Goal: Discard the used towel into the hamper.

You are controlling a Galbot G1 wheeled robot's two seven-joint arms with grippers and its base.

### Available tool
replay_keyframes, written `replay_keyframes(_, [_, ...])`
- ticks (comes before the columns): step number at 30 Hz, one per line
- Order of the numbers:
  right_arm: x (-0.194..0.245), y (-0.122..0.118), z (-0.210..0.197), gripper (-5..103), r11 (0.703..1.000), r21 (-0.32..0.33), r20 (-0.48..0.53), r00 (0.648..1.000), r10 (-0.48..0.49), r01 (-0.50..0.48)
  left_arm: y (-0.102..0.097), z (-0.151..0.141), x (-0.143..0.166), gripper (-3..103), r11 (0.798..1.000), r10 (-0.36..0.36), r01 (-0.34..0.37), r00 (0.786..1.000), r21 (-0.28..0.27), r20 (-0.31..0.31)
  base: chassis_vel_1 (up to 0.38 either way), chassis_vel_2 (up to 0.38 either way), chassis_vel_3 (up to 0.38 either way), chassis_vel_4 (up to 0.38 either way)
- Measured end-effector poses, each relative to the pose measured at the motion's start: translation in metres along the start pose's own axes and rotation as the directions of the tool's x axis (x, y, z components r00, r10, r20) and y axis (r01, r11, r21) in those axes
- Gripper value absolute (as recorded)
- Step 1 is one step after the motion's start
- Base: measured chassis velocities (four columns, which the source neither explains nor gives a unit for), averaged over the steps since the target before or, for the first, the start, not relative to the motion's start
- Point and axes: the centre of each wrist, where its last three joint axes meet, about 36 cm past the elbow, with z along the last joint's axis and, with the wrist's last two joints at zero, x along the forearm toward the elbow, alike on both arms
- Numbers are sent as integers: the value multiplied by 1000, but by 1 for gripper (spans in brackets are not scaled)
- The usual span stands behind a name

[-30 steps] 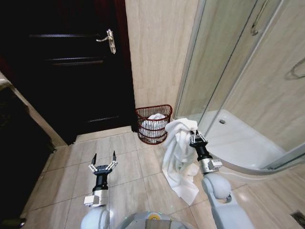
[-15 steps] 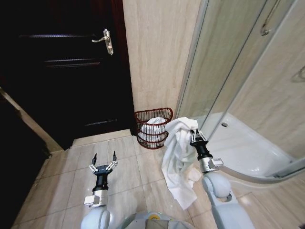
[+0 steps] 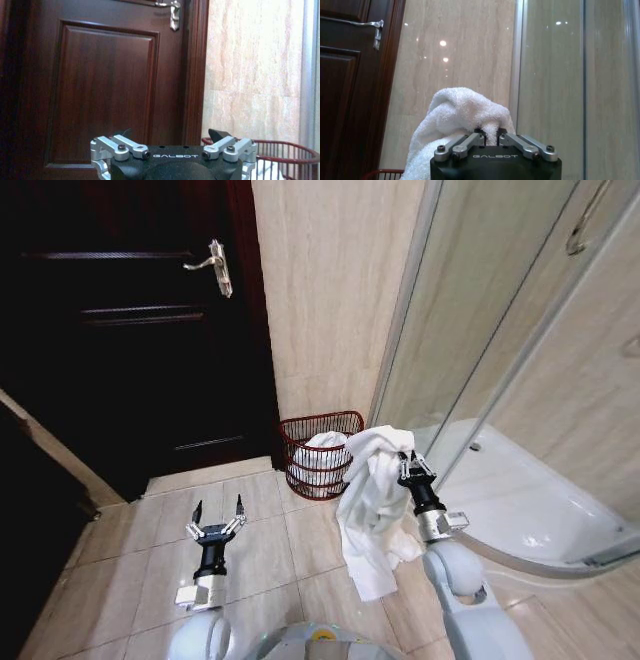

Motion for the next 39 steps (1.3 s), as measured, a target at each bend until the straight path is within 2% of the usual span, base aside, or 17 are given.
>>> replay_keyframes(3, [1, 0, 1, 11, 1000, 0, -5, 1000, 0, 0, 5, -9, -4, 100, 999, 32, -31, 999, 10, -36, 0, 0, 0, 0])
replay_keyframes(8, [5, -1, 2, 11, 1000, 2, -15, 1000, -4, 4, 13, -18, -13, 100, 996, 89, -89, 995, -11, -53, 0, 0, 0, 0])
replay_keyframes(12, [5, 1, 2, 11, 1000, -3, -14, 1000, -1, 1, 12, -29, -21, 100, 994, 109, -110, 992, -10, -69, 0, 0, 0, 0])
replay_keyframes(18, [4, 2, -3, 11, 1000, -7, -3, 1000, 2, -2, 8, -41, -28, 100, 993, 121, -122, 989, -10, -80, 0, 0, 0, 0])
replay_keyframes(39, [6, 4, -15, 11, 1000, -17, 25, 1000, 9, -9, 4, -45, -28, 100, 994, 109, -109, 993, -5, -39, 0, 0, 0, 0])
